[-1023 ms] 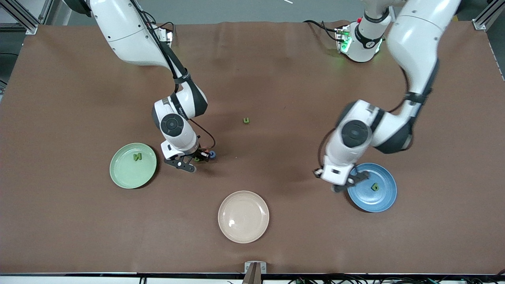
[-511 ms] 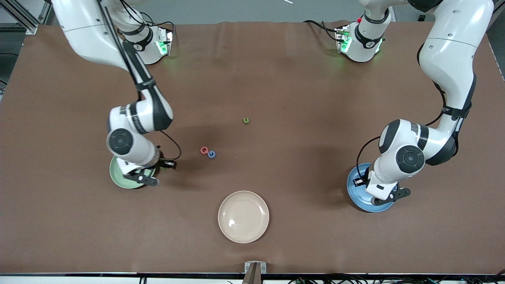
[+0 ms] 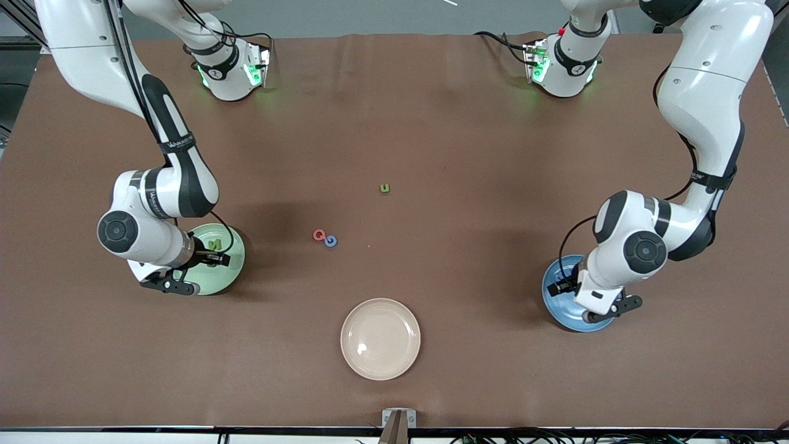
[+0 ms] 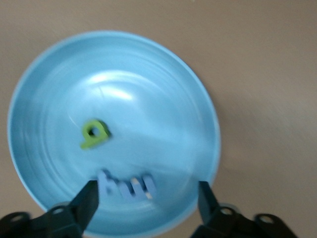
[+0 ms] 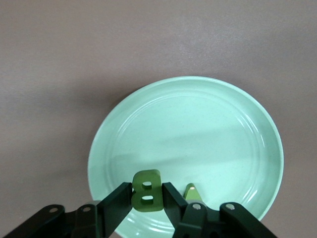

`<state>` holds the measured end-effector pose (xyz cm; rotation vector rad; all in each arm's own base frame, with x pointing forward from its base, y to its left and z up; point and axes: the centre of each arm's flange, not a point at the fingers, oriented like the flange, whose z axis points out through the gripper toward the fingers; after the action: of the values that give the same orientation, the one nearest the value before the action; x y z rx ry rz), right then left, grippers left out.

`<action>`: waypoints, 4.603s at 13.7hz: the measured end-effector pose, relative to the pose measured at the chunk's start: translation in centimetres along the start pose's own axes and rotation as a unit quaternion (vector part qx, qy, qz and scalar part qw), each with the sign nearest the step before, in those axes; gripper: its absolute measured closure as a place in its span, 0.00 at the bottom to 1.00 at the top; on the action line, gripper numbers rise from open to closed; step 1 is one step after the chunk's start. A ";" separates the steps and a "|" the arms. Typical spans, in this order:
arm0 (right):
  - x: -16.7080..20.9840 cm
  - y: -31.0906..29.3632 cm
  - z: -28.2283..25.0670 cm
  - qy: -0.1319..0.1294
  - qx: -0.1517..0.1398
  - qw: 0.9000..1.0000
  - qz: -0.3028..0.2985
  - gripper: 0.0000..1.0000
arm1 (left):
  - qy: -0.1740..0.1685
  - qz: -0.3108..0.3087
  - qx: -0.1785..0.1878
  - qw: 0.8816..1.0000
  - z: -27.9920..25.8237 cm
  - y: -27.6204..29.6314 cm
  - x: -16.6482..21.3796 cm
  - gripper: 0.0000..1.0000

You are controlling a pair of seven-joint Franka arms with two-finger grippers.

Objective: Sort upper and lower case letters into plates
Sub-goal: 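Place the B on the green plate while the left gripper reaches the n, then grasp the green n with the left gripper while the right gripper reaches the Q, then place the n on the blue plate while the right gripper grasps the Q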

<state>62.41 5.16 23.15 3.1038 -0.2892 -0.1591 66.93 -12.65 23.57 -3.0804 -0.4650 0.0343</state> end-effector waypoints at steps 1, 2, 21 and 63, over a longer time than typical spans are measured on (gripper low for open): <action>-0.2 0.1 0.8 0.001 0.000 1.000 -0.001 0.66 | -0.004 0.013 -0.001 1.000 -0.9 1.6 -1.8 0.00; -0.3 0.1 1.7 0.000 -0.001 1.000 -0.001 0.66 | -0.008 0.026 -0.003 1.000 -1.7 3.5 -4.0 0.00; -5.8 -16.1 -0.1 0.008 0.035 0.995 0.095 0.00 | -0.027 -0.039 -0.057 0.997 3.8 29.7 -39.6 0.26; -13.9 -24.8 6.7 0.052 0.012 0.986 0.159 0.52 | 0.068 -0.046 0.010 0.997 -3.4 2.9 -2.7 0.73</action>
<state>52.66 32.05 17.15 3.0201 -0.7798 0.0139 65.26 -16.31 26.95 -3.0122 -0.5952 -0.1719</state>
